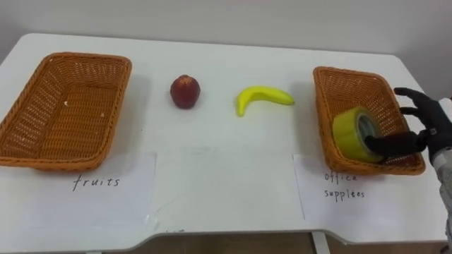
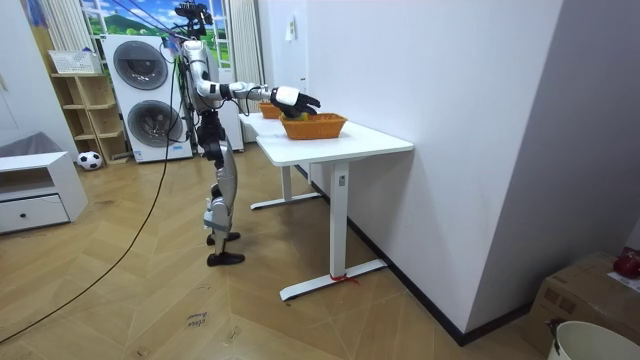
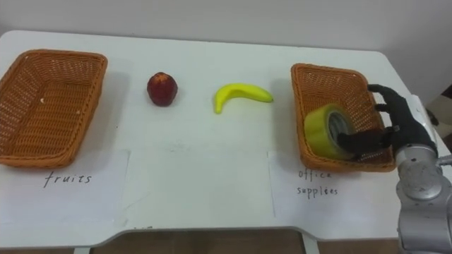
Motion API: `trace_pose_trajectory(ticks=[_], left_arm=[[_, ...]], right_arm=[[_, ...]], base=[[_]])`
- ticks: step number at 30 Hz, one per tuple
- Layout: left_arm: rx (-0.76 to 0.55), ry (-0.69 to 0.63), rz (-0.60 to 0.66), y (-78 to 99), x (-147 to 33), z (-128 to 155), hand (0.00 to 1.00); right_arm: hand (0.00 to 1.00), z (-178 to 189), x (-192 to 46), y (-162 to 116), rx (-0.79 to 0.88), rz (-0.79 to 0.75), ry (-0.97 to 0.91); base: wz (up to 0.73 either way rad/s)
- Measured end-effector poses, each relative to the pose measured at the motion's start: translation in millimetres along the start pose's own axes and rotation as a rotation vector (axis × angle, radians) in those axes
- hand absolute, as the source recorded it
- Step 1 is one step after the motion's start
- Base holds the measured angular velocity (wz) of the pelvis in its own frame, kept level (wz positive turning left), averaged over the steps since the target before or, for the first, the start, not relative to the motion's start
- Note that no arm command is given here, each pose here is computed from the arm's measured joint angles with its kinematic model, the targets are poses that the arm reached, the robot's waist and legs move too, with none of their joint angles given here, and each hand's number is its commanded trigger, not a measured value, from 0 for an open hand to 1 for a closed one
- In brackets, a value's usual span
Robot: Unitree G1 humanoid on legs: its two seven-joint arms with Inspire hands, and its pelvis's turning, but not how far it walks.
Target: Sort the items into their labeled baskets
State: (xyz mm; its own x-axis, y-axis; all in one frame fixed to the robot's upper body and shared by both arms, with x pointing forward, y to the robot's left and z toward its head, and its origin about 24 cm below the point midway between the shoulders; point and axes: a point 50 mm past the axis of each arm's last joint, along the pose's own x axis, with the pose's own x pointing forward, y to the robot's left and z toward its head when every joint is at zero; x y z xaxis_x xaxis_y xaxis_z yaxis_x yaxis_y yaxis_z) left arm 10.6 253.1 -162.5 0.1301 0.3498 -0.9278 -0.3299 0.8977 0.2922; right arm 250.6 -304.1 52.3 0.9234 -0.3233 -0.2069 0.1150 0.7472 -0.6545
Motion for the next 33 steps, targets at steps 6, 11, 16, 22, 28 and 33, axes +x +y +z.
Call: trace_pose_trajectory(ticks=[6, 11, 16, 22, 28, 33], left_arm=[[-0.002, -0.005, 0.002, -0.4, 0.0, 1, 0.0], [-0.003, -0.007, 0.0, -0.8, 0.1, 1, 0.0], [-0.011, -0.007, 0.002, -0.4, 0.2, 2, 0.0], [-0.011, -0.029, -0.002, -2.2, 0.7, 10, 0.0], [-0.012, -0.047, -0.008, -2.9, 1.1, 16, 0.0], [-0.03, -0.069, -0.021, -1.7, 0.7, 21, 0.0]], right_arm=[[0.0, 9, -1, -3, -0.002, -0.014, -0.04], [0.0, 23, -4, -9, -0.015, -0.048, -0.104], [0.0, 36, -7, -17, -0.011, -0.098, -0.162], [0.0, 55, -1, -28, 0.113, -0.157, -0.232], [0.0, 71, 3, -33, 0.185, -0.182, -0.286], [0.0, 89, 6, -44, 0.182, -0.218, -0.343]], base=[[0.0], [0.0], [0.0], [0.0], [0.0], [0.0]])
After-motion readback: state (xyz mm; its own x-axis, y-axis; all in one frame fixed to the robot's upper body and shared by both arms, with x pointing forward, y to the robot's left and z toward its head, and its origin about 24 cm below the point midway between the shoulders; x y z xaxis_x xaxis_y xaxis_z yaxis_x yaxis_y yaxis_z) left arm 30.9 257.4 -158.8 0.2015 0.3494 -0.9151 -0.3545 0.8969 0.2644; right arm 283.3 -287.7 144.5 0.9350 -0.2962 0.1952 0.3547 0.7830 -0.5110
